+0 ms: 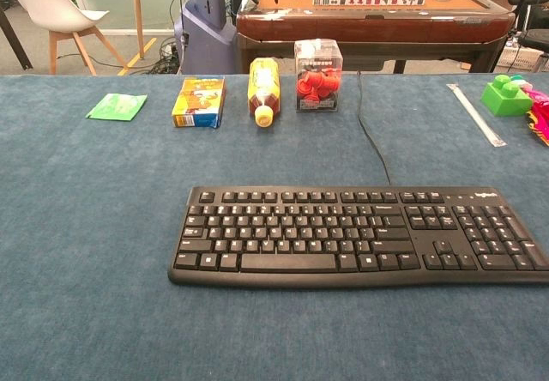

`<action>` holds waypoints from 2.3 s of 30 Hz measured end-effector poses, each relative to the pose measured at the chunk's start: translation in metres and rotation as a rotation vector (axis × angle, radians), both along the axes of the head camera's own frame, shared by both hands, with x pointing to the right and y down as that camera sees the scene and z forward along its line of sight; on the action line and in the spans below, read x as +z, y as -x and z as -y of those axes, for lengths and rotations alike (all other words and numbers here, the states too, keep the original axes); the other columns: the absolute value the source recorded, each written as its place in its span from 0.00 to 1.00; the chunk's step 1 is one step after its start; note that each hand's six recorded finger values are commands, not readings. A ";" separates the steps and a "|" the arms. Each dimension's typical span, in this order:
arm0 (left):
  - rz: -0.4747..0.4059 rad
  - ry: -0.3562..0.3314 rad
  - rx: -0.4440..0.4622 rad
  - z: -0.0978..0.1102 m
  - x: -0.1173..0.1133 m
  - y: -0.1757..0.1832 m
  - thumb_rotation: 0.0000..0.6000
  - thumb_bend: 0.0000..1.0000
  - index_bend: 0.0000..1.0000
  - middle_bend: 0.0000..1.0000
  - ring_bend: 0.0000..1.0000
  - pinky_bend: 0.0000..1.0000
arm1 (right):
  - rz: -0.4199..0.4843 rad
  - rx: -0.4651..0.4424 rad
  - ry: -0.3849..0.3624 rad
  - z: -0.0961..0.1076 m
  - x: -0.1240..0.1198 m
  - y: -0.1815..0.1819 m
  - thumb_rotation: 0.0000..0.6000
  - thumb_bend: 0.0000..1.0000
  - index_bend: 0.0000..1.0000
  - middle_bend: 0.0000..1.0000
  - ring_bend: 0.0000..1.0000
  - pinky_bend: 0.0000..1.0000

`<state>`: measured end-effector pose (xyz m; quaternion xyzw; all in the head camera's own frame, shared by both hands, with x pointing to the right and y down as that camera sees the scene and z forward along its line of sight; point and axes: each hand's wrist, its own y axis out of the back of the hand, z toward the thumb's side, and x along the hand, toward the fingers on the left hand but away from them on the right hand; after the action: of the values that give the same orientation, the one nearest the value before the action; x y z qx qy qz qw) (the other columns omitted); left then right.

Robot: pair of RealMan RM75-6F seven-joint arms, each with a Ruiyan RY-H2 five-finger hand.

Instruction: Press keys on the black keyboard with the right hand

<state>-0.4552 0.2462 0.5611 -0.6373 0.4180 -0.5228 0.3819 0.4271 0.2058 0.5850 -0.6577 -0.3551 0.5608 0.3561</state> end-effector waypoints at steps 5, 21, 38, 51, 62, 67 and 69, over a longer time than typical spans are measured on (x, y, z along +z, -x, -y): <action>-0.003 0.001 0.001 0.000 0.001 0.000 1.00 0.22 0.48 0.46 0.44 0.65 | -0.001 0.007 -0.002 -0.001 -0.002 -0.002 1.00 0.19 0.45 0.53 0.47 0.59; 0.005 -0.011 -0.016 0.004 -0.003 0.004 1.00 0.22 0.48 0.46 0.44 0.65 | -0.007 -0.136 0.037 0.016 0.016 0.041 1.00 0.71 0.26 0.97 0.97 1.00; 0.046 0.017 -0.030 0.004 0.006 0.009 1.00 0.22 0.48 0.44 0.43 0.65 | -0.103 -0.497 0.124 0.053 0.055 0.159 1.00 0.77 0.26 1.00 1.00 1.00; 0.081 0.041 -0.061 0.005 0.015 0.019 1.00 0.22 0.48 0.38 0.43 0.65 | -0.096 -0.679 0.174 0.041 0.081 0.214 1.00 0.77 0.26 1.00 1.00 1.00; 0.089 0.050 -0.080 0.006 0.015 0.024 1.00 0.22 0.48 0.38 0.43 0.67 | -0.075 -0.770 0.200 0.025 0.090 0.239 1.00 0.82 0.26 1.00 1.00 1.00; 0.092 0.052 -0.085 0.006 0.015 0.026 1.00 0.22 0.48 0.38 0.43 0.67 | -0.078 -0.784 0.213 0.022 0.092 0.242 1.00 0.83 0.26 1.00 1.00 1.00; 0.093 0.053 -0.085 0.006 0.015 0.026 1.00 0.22 0.48 0.38 0.43 0.67 | -0.080 -0.793 0.226 0.019 0.094 0.243 1.00 0.83 0.26 1.00 1.00 1.00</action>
<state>-0.4815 0.2403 0.5759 -0.6039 0.4126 -0.5784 0.3614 0.1840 0.1865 0.6787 -0.7563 0.0038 0.4407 0.4836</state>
